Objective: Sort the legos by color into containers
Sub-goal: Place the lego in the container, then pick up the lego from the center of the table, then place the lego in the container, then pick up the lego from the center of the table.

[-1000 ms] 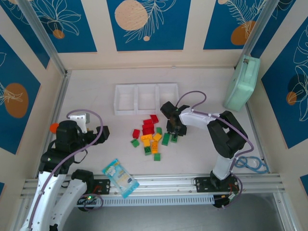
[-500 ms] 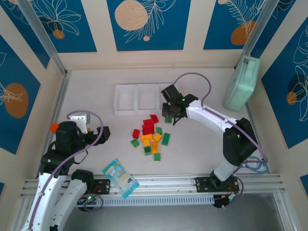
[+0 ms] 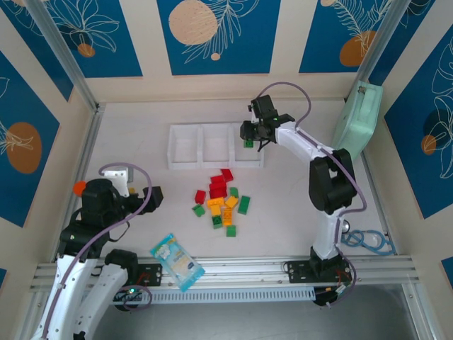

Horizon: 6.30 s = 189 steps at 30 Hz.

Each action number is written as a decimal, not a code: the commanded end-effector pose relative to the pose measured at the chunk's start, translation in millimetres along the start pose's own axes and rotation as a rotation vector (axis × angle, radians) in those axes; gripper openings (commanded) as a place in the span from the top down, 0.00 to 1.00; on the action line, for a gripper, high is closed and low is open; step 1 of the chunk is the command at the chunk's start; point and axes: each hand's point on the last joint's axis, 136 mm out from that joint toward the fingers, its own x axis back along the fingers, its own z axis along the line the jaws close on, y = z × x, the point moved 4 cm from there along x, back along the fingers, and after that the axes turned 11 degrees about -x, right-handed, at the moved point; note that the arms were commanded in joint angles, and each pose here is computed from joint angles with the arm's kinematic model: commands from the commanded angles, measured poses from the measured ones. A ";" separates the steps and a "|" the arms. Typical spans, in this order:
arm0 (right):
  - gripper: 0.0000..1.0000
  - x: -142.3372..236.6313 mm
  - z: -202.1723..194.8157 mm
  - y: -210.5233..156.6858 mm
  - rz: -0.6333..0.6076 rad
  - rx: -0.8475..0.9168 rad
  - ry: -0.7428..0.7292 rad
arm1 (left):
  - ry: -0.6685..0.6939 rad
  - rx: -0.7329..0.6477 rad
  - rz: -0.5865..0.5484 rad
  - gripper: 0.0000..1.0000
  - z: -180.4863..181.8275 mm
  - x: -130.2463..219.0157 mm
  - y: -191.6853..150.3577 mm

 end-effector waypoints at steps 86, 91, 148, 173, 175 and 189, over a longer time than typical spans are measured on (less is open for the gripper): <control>0.76 72.9 -6.4 -192.6 0.236 -0.166 -0.328 | -0.094 -0.021 -0.089 0.01 -12.4 4.3 2.6; 0.76 94.3 14.0 -140.0 0.111 -0.130 -0.183 | -0.094 -0.022 -0.086 0.01 -12.4 5.2 2.2; 0.06 82.1 23.7 -62.5 0.117 -0.257 0.006 | -0.113 -0.034 -0.106 0.01 -15.1 7.5 2.8; 0.20 70.8 7.1 -230.9 0.101 -0.715 -0.325 | -0.131 -0.040 -0.116 0.01 -17.7 9.4 2.9; 0.22 66.8 6.8 -233.3 0.103 -0.717 -0.331 | -0.131 -0.040 -0.119 0.01 -17.8 10.1 2.8; 0.28 44.7 16.8 -249.3 0.174 -0.672 -0.323 | -0.133 -0.042 -0.124 0.01 -18.2 10.9 3.2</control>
